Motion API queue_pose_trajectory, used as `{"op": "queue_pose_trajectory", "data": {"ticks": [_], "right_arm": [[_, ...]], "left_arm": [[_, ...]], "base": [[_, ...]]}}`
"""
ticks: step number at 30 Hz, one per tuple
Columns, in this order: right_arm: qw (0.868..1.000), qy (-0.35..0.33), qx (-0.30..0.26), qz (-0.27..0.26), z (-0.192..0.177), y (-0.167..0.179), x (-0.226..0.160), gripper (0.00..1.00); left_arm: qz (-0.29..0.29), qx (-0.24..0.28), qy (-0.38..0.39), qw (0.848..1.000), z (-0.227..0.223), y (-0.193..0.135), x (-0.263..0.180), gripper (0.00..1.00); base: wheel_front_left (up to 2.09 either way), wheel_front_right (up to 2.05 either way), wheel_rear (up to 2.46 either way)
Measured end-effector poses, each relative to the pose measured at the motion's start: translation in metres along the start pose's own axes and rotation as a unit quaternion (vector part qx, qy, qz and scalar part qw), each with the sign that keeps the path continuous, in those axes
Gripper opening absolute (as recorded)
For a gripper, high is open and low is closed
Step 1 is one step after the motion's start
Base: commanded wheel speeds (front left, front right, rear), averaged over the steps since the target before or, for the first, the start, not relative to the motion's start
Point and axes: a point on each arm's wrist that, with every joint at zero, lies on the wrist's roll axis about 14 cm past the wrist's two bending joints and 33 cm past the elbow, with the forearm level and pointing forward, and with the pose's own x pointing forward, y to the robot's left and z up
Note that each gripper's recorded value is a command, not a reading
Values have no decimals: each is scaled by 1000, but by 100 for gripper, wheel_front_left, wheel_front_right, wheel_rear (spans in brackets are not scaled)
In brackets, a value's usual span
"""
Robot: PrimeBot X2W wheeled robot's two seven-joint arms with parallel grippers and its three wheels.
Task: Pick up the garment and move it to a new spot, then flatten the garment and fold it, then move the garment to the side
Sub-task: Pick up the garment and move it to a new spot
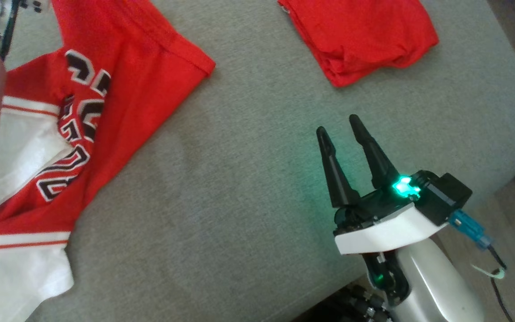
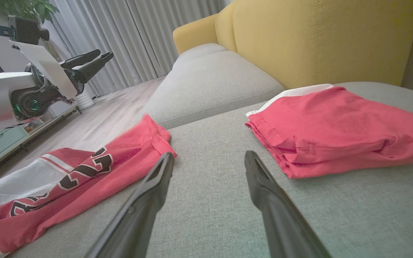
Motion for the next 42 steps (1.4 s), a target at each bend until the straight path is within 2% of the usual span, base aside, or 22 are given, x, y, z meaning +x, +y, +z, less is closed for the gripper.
{"op": "queue_pose_trajectory", "data": {"ticks": [7,12,19,25,29,32,37,42], "right_arm": [[1000,-5,-5,13,1,5,9,100],[1000,-14,-14,21,5,7,18,100],[998,-31,-27,42,12,18,32,100],[998,-19,-34,58,2,30,28,100],[996,-20,-38,80,3,45,26,100],[995,-27,-38,90,7,53,25,100],[994,-19,-41,101,2,61,21,100],[994,-1,-61,88,-10,49,27,100]], "left_arm": [[5,-34,-31,999,20,-1,-12,100],[18,-61,-56,996,36,7,-38,100],[59,-103,-65,991,29,12,-114,100],[128,-136,-35,982,2,14,-202,100],[195,-154,-22,968,-8,16,-261,100],[232,-178,-8,956,-18,5,-297,100],[257,-215,19,942,-34,-23,-330,100],[264,-208,8,942,-29,-18,-332,100]], "base": [[0,0,0],[0,0,0],[0,0,0],[0,0,0],[0,0,0],[0,0,0],[0,0,0],[0,0,0]]}}
